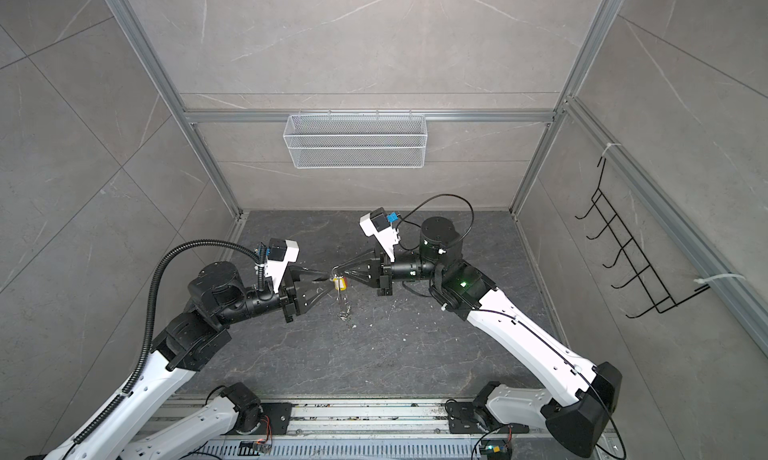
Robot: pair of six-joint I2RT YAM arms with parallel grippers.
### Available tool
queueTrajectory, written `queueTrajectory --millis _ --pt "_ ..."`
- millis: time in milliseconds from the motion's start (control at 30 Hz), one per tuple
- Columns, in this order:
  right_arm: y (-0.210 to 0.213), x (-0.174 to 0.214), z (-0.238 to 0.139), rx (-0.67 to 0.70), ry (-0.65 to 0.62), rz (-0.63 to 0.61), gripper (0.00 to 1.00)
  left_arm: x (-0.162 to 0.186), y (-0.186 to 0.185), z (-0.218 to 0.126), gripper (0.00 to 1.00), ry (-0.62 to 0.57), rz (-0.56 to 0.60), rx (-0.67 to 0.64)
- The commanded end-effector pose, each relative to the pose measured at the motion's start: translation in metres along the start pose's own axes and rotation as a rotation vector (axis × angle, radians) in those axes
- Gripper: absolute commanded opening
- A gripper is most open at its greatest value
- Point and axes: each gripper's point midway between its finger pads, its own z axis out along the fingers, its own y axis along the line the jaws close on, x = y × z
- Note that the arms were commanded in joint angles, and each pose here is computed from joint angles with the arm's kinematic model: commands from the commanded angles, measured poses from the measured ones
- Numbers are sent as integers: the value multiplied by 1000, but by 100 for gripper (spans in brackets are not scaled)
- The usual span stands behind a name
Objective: Remove the keys from the keyring
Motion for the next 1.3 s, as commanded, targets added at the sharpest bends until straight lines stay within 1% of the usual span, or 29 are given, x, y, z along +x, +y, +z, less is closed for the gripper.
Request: queueTrajectory --millis 0,200,533,600,633,733,967,1100,1267 --pt "6 -7 -2 -9 -31 -17 0 -21 -12 1 38 -69 46 58" --pt "4 -7 -2 -4 -35 -15 0 -22 -17 5 36 -62 33 100" --pt "1 -7 -2 5 -44 -6 0 -21 -22 9 28 -61 22 133" --pt "0 -7 -2 10 -48 -6 0 -20 -23 10 23 -59 20 138" --pt "0 -8 -2 12 -51 -8 0 -20 -24 10 18 -60 21 140" --pt "-2 -8 -2 23 -56 -3 0 -20 -24 10 0 -61 21 139" --pt "-14 -11 -2 73 -101 34 0 -15 -24 11 0 -54 18 119" --pt "-24 -14 0 100 -141 62 0 -5 -25 19 0 -24 6 120" --pt "-30 -17 3 90 -177 84 0 5 -23 28 0 -3 -10 107"
